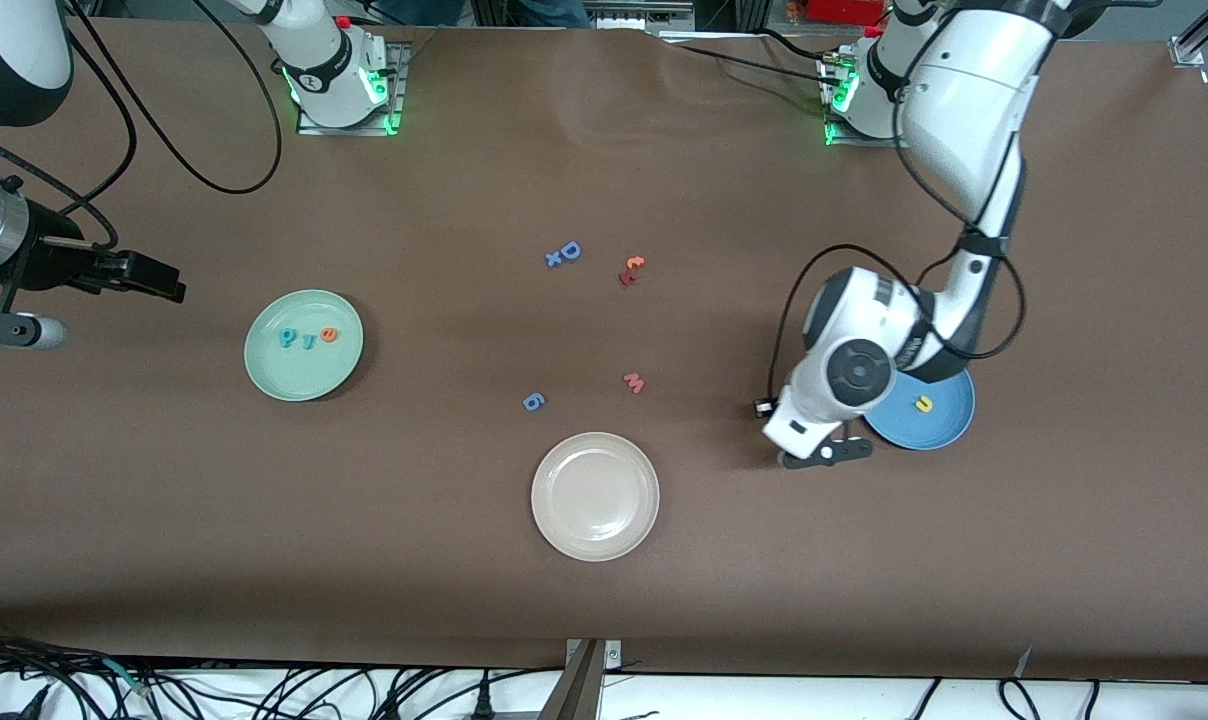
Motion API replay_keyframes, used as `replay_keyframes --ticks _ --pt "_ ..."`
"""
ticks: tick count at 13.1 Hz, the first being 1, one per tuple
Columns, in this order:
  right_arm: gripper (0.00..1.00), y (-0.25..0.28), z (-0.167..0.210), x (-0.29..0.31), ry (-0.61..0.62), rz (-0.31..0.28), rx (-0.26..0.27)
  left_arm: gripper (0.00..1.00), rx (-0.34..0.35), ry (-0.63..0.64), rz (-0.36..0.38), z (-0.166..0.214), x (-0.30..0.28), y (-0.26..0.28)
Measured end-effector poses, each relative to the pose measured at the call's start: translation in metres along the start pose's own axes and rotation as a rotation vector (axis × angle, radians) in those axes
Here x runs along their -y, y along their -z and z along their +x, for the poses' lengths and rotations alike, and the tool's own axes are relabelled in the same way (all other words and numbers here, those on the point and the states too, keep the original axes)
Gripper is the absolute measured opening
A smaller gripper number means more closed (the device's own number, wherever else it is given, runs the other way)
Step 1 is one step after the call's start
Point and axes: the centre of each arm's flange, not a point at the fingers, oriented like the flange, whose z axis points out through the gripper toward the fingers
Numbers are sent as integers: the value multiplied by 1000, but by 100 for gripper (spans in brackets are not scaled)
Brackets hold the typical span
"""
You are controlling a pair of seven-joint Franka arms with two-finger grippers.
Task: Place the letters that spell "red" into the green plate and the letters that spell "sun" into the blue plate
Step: 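Carry the green n over the blue plate with the left gripper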
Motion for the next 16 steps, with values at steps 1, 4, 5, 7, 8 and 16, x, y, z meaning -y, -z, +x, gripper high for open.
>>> replay_keyframes --ticks 1,4,5,7,8,16 --pt "100 0 0 0 0 0 0 26 12 -43 0 7 22 7" --pt "100 0 0 0 -3 0 0 26 28 -154 -17 29 95 14" --pt "100 0 0 0 -8 0 1 26 36 -173 -22 32 114 11" --pt "100 -2 0 1 -12 -1 4 26 57 -204 -27 33 140 4" --pt "100 -3 0 2 -13 -1 7 26 69 -206 -30 32 152 1" --pt "100 -9 0 4 -15 -3 18 64 105 -186 -42 20 195 -4"
